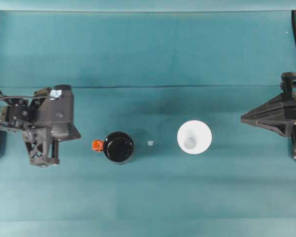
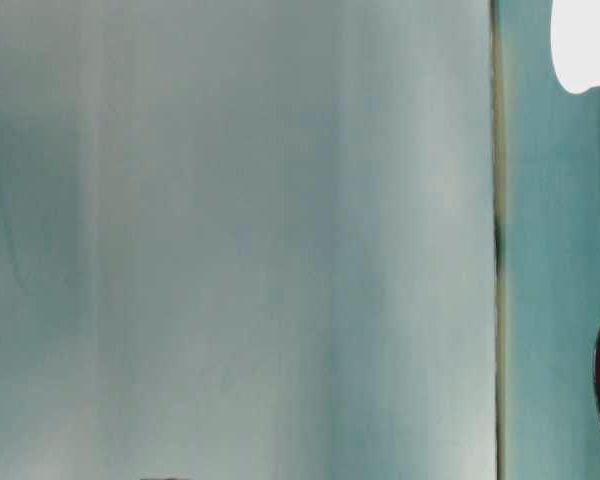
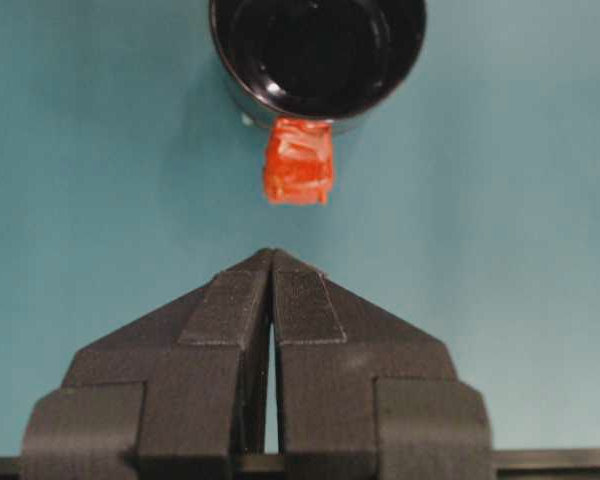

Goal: Put the paper cup into the moved red handle cup holder.

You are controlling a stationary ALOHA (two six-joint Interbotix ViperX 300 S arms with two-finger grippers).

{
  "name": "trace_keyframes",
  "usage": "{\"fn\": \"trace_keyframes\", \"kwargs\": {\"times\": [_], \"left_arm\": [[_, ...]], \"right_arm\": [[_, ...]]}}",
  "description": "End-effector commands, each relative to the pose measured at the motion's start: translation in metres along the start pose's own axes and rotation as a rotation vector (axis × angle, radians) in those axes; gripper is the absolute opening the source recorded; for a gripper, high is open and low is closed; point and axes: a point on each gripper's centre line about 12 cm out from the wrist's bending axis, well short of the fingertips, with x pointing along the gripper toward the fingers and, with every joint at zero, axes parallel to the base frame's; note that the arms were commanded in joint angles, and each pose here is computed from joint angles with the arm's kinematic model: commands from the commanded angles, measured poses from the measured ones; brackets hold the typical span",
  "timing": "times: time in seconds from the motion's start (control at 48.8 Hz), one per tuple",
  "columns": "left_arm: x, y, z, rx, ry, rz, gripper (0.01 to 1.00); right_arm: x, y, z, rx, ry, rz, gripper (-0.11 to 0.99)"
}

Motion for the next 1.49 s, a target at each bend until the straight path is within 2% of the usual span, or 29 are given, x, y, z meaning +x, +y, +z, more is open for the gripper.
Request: {"fn": "trace_keyframes", "kwargs": {"times": [0.0,0.123,0.205,0.246,0.307,0.43,0.512,0.635,0.84,0.983,1.024,1.29,1.475], "left_arm": [[0.0,-0.0023,0.009,-0.01,-0.029,-0.006,0.153],[0.007,-0.0016,0.006,-0.021,-0.007,-0.002,0.493],[0.012,-0.0017,0.007,-0.016,0.005,-0.001,0.748],[0.014,-0.0022,0.007,-0.007,0.008,-0.001,0.849],[0.018,-0.0021,0.006,-0.005,0.02,0.0,0.962],[0.029,-0.0018,0.003,-0.004,0.044,0.004,0.963],[0.038,-0.002,0.003,-0.005,0.04,0.002,0.965],[0.054,-0.0022,0.004,0.007,0.034,0.001,0.965],[0.074,-0.0023,0.004,0.063,0.069,0.004,0.965],[0.079,-0.003,0.009,0.103,0.069,0.002,0.965],[0.08,-0.0032,0.01,0.107,0.069,0.002,0.963],[0.086,-0.0033,0.011,0.1,0.084,0.004,0.958],[0.085,-0.0027,0.006,0.095,0.129,0.007,0.927]], "right_arm": [[0.001,0.0027,0.008,0.012,-0.019,0.008,-0.09],[0.001,0.0027,0.008,0.013,-0.019,0.008,-0.09],[0.001,0.0027,0.008,0.013,-0.019,0.008,-0.09],[0.001,0.0027,0.008,0.013,-0.019,0.008,-0.09],[0.001,0.0027,0.008,0.013,-0.019,0.008,-0.09],[0.001,0.0024,0.008,0.013,-0.019,0.006,-0.09],[0.001,0.0026,0.008,0.013,-0.017,0.008,-0.09],[0.001,0.0025,0.007,0.013,-0.016,0.007,-0.09],[0.001,0.0022,0.006,0.013,-0.001,0.004,-0.09],[0.0,0.0023,0.006,0.013,-0.002,0.004,-0.09],[0.0,0.0023,0.006,0.013,-0.001,0.004,-0.09],[0.0,0.0023,0.006,0.013,-0.001,0.004,-0.09],[0.0,0.0023,0.006,0.013,-0.001,0.004,-0.09]]}}
